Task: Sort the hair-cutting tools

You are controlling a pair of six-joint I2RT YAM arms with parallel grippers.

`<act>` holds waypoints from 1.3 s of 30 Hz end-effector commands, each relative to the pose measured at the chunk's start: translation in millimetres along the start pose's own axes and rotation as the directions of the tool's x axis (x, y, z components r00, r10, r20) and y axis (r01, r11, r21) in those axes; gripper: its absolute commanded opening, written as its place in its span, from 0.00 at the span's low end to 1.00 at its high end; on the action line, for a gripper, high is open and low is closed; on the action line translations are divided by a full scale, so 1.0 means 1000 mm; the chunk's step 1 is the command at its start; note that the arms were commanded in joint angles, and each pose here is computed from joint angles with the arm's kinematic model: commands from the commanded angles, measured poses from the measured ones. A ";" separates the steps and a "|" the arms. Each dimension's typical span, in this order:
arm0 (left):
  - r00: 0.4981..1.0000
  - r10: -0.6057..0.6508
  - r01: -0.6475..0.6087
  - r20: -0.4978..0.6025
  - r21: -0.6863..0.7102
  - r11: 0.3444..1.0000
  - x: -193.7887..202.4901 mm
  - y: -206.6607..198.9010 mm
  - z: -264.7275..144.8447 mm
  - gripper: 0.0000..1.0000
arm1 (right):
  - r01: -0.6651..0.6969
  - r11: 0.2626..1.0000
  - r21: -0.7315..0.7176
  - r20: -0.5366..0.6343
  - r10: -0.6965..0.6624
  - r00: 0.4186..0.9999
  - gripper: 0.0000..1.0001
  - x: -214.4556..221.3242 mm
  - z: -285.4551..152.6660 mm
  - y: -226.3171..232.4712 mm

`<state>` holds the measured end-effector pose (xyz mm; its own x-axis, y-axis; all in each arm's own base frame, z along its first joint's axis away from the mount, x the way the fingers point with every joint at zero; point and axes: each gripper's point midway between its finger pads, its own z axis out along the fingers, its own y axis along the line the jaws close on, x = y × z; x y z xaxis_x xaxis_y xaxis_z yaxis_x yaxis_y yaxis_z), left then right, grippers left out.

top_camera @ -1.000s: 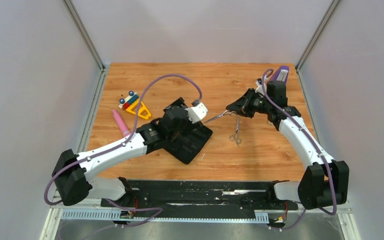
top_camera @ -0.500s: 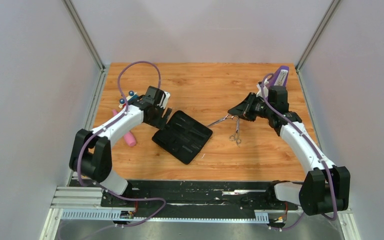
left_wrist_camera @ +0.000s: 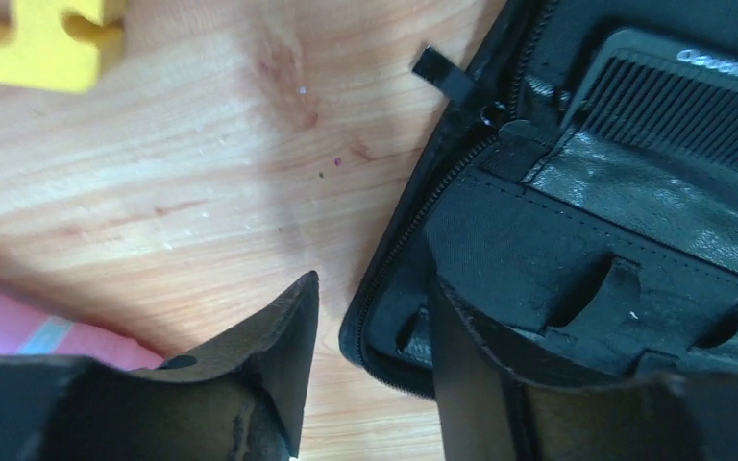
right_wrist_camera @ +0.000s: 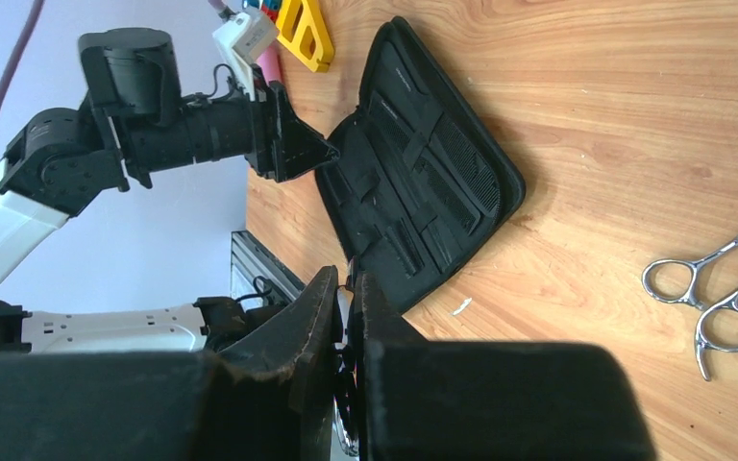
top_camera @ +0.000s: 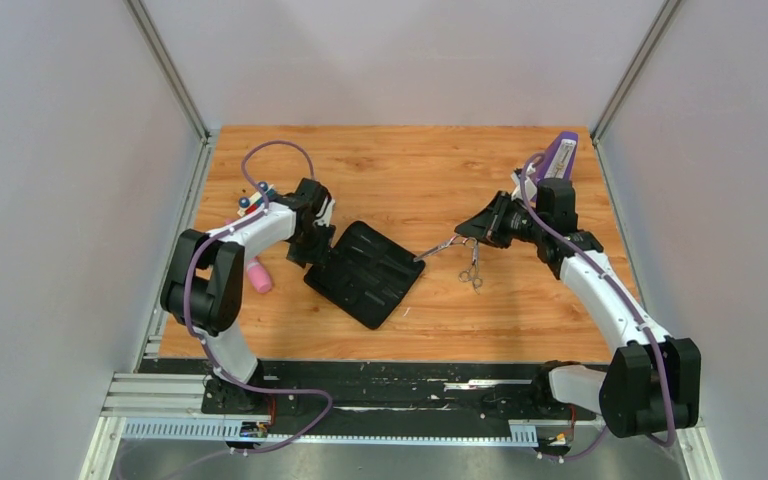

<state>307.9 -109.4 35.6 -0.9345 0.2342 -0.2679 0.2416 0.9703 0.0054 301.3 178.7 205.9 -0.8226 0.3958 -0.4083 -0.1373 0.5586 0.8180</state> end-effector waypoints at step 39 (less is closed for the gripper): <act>0.988 -0.129 0.131 0.089 -0.022 0.991 0.037 -0.050 0.040 0.09 | 0.198 0.962 -0.187 0.086 -0.184 0.979 0.00 0.001 0.077 -0.068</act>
<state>292.7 -185.9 19.8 -0.9147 -0.0720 -0.3978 0.0438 0.9605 -0.2748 338.6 189.4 101.4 -0.7875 0.3665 -0.4955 -0.2639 0.5261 0.8085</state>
